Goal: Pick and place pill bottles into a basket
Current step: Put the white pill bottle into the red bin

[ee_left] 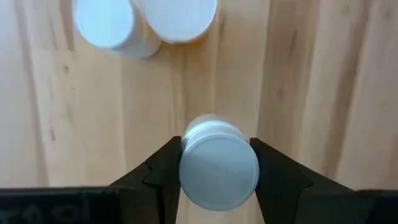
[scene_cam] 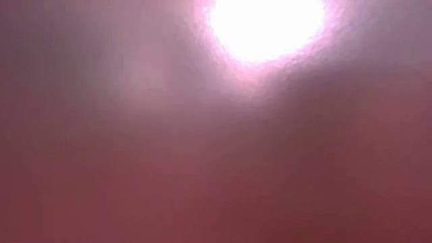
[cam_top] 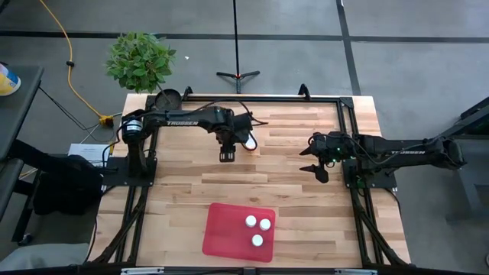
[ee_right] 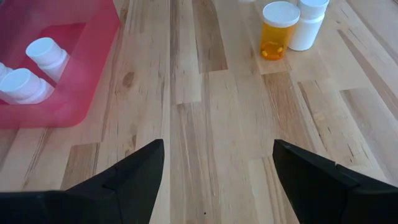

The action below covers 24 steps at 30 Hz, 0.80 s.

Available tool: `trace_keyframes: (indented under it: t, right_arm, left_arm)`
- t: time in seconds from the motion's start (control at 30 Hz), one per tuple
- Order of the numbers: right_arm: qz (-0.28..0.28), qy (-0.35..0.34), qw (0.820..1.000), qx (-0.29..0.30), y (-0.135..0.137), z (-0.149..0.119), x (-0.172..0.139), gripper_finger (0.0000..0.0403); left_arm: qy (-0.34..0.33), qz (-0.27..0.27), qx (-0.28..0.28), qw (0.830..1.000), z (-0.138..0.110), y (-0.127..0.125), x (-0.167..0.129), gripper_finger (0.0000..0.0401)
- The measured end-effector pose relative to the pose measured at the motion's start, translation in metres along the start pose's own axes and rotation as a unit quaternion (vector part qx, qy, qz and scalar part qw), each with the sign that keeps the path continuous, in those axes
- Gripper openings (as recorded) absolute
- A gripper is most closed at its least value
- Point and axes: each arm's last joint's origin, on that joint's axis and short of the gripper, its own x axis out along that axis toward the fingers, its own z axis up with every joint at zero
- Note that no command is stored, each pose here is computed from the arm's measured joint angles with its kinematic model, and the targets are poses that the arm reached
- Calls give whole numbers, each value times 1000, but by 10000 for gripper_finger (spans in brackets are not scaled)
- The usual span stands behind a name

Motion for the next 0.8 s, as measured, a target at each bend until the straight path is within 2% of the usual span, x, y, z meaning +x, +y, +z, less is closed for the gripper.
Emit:
trace_keyframes:
  t: [0.2,0.33,0.53,0.67,0.8]
  right_arm:
    - [0,0,1000,0,0,0,0,291]
    - [1,0,1000,0,0,0,0,291]
    - [1,0,1000,0,0,0,0,291]
    - [1,0,1000,2,0,0,0,291]
    - [1,0,1000,2,0,0,0,291]
  left_arm:
    - [4,-6,1,1000,1,1,-52,193]
    - [-62,-6,-1,998,-10,-1,-101,193]
    - [-185,-13,-17,983,-50,-10,-166,193]
    - [-235,-43,-22,971,-72,-21,-180,193]
    - [-262,-107,-7,959,-89,-40,-172,193]
